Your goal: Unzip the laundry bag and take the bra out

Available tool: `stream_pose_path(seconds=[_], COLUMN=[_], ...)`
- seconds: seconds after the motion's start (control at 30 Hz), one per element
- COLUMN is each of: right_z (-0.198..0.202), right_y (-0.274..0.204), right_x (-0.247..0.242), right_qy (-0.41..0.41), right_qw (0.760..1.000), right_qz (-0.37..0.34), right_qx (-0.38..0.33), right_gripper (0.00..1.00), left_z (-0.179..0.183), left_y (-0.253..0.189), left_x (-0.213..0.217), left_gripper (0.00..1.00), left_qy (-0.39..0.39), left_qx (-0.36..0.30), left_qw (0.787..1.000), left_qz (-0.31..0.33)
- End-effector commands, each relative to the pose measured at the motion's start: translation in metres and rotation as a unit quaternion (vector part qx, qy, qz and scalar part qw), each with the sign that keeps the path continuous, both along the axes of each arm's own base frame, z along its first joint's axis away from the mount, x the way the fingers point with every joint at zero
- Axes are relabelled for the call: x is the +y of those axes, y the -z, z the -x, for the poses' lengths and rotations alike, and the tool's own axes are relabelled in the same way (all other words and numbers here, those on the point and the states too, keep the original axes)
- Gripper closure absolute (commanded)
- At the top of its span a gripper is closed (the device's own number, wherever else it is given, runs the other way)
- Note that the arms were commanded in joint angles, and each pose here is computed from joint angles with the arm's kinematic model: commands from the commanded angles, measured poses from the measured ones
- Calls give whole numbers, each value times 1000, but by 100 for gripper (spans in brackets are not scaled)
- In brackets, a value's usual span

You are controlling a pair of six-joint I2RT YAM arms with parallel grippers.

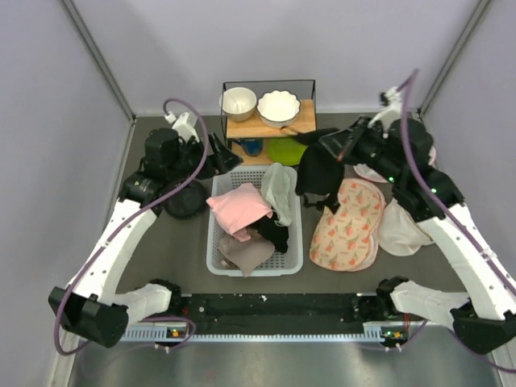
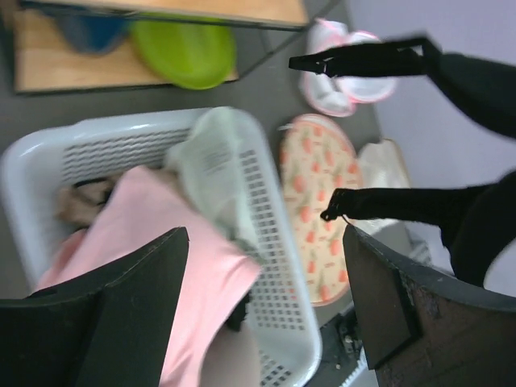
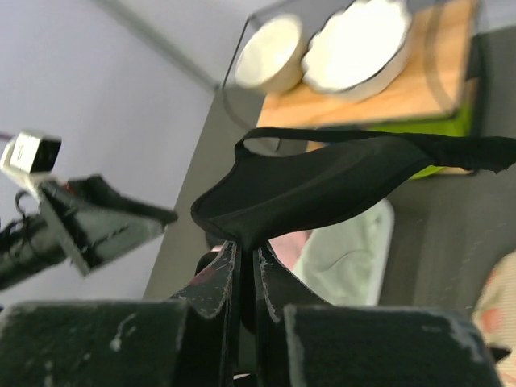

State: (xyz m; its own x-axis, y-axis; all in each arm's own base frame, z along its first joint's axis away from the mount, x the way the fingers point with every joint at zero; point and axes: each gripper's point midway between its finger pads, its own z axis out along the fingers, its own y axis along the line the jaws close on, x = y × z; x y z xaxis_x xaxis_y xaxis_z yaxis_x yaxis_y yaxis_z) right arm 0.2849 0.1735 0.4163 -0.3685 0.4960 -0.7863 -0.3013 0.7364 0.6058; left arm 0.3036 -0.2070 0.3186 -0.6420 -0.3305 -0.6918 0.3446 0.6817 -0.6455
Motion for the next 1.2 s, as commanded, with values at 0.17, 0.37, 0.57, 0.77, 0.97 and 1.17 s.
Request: stream_pose_path(seconds=[0.17, 0.37, 0.57, 0.77, 0.97, 1.17], right_z=[13, 24, 27, 26, 12, 19], right_y=[-18, -40, -45, -18, 64, 199], right_x=[88, 109, 128, 137, 144, 134], right_qy=[-125, -171, -197, -172, -123, -68], right_qw=[991, 982, 972, 975, 971, 965], right_qz=[-47, -76, -124, -130, -142, -49], right_qx=[-18, -18, 12, 51, 149, 249], right_gripper=[100, 100, 100, 100, 100, 100], left_z=[12, 14, 14, 16, 16, 16], left_y=[47, 54, 75, 80, 85, 96], left_x=[81, 111, 132, 143, 136, 127], left_gripper=[17, 17, 17, 17, 17, 17], left_qy=[-124, -194, -233, -248, -229, -211], left_qx=[50, 47, 80, 79, 76, 90], left_qw=[987, 973, 963, 958, 964, 969], left_qz=[-92, -114, -111, -116, -107, -91])
